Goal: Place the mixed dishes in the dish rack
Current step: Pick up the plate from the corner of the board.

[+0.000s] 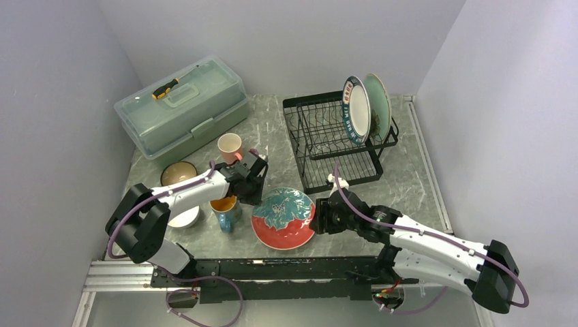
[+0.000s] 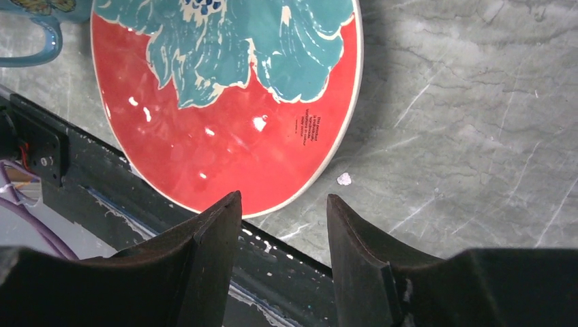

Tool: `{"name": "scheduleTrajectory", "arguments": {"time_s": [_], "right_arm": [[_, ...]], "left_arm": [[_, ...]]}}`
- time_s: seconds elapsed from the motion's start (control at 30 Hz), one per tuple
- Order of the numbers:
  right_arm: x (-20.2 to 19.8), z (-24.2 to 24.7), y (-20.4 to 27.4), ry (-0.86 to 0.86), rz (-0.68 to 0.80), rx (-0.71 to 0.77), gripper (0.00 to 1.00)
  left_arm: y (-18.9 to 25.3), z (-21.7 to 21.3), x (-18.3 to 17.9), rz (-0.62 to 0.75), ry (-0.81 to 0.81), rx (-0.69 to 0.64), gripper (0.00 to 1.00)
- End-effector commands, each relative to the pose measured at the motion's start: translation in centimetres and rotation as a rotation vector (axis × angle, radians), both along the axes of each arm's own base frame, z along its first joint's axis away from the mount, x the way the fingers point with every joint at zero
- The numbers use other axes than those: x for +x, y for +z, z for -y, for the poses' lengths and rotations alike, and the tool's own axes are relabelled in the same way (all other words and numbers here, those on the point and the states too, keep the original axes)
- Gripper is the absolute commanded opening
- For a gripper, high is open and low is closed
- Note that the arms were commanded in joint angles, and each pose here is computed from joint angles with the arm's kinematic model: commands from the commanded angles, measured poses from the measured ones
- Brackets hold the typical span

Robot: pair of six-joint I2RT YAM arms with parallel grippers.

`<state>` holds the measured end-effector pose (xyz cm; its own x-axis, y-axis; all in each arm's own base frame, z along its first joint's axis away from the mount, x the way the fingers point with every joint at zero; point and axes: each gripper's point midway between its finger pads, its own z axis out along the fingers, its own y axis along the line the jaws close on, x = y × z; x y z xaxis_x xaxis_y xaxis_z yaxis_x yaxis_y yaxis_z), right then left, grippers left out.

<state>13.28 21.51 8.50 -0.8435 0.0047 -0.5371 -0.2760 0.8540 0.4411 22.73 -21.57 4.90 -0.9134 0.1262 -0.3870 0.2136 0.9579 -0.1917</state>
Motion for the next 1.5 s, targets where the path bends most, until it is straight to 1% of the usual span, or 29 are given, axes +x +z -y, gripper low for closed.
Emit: {"name": "scheduleTrajectory", "arguments": {"time_s": [0.0, 0.1, 0.2, 0.7, 1.0, 1.17, 1.33, 1.47], "right_arm": [[0.6, 0.2, -0.1, -0.038, 0.013, -0.008, 0.52], [0.6, 0.4, -0.4, -0.051, 0.009, -0.015, 0.52], [0.5, 0.6, -0.8, -0.058, 0.002, -0.023, 0.52], [0.3, 0.6, -2.1, -0.108, -0.030, 0.013, 0.53], [0.6, 0.5, -2.3, -0.144, -0.033, 0.033, 0.54], [0.6, 0.3, -2.4, -0.174, -0.038, 0.075, 0.55], [0.7, 0.3, -2.5, -0.208, -0.043, 0.107, 0.54], [0.8, 0.5, -2.2, -0.235, -0.039, 0.129, 0.52]], "left_arm": [[-0.2, 0.4, -0.1, -0.010, 0.010, -0.024, 0.27], [-0.1, 0.6, 0.0, -0.006, 0.005, -0.029, 0.23], [0.0, 1.1, -0.1, -0.010, -0.010, -0.047, 0.21], [-0.4, 3.6, -1.4, -0.035, -0.078, -0.056, 0.17], [-0.8, 4.3, -2.1, -0.056, -0.096, -0.074, 0.16], [-1.2, 5.1, -2.6, -0.072, -0.111, -0.094, 0.15], [-1.2, 5.9, -3.0, -0.086, -0.124, -0.121, 0.13], [-1.3, 6.0, -3.2, -0.088, -0.127, -0.122, 0.12]]}}
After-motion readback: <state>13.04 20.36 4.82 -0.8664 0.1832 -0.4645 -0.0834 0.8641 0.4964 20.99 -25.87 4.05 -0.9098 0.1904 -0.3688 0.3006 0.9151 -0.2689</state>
